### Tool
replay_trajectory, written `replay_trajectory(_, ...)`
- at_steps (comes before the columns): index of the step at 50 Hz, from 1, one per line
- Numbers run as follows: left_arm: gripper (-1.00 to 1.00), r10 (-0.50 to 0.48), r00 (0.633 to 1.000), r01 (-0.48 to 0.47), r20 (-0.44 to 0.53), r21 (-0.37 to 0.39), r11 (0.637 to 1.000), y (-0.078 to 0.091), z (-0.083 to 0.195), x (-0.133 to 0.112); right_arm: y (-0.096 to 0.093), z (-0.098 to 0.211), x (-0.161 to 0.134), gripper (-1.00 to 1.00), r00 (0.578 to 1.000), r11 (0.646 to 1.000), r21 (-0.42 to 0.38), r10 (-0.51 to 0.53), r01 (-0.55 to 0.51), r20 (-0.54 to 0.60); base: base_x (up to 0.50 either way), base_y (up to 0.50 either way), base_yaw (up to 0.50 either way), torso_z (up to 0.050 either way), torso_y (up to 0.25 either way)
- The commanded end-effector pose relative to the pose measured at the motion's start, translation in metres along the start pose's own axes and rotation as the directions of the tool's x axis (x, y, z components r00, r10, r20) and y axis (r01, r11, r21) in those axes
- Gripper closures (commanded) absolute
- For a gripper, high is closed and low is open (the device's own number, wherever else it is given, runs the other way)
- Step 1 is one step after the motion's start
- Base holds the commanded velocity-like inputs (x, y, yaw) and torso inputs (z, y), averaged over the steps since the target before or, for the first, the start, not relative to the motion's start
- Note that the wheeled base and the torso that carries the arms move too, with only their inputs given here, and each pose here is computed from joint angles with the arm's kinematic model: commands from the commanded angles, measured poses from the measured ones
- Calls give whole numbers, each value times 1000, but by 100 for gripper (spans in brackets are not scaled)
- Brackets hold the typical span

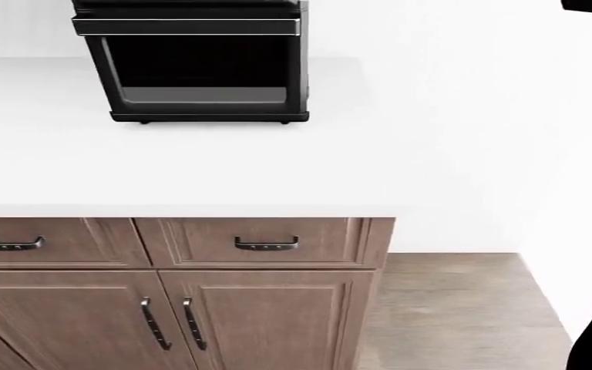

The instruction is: Turn on the toaster oven by setting the timer.

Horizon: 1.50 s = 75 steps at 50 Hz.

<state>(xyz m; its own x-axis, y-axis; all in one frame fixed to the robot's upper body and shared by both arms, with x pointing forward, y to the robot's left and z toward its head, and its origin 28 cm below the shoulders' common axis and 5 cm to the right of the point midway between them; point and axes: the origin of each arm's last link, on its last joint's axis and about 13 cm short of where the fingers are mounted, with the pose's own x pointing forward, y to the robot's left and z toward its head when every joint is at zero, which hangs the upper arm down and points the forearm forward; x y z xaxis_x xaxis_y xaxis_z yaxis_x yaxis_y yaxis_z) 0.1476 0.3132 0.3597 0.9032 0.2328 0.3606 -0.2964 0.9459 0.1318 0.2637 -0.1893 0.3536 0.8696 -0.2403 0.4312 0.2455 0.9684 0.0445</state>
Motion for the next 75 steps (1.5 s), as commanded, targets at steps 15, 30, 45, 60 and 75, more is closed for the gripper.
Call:
replay_trajectory(15,-100,12,1000,-12,-8,2,1000,1,-1,-2,0,0,2,-100,999,1000,17,6,-5,-41,203,459,0,0,0)
replay_trajectory(30,-100,9,1000,-9,-11,-7,1000,0,0,-1,1,0,1,-100,999,1000,22,2,-1,-52,500,65,0,0,0)
replay_trajectory(45,-100,12,1000,-12,-13,-9,1000,0,-1,-1,1,-1,3,-100,999,1000,25,-7,9,-54,499,367,0,0,1)
replay_trajectory(60,-100,13,1000,-13,-13,-6,1000,1,-2,0,0,1,1,-100,999,999,38,-26,28,-47,205,161,0,0,1)
replay_trajectory(75,-100,15,1000,-15,-12,-11,1000,1,0,-1,-1,33,5,-100,1000,1000,28,-8,9,-28,0,0,0,0,0)
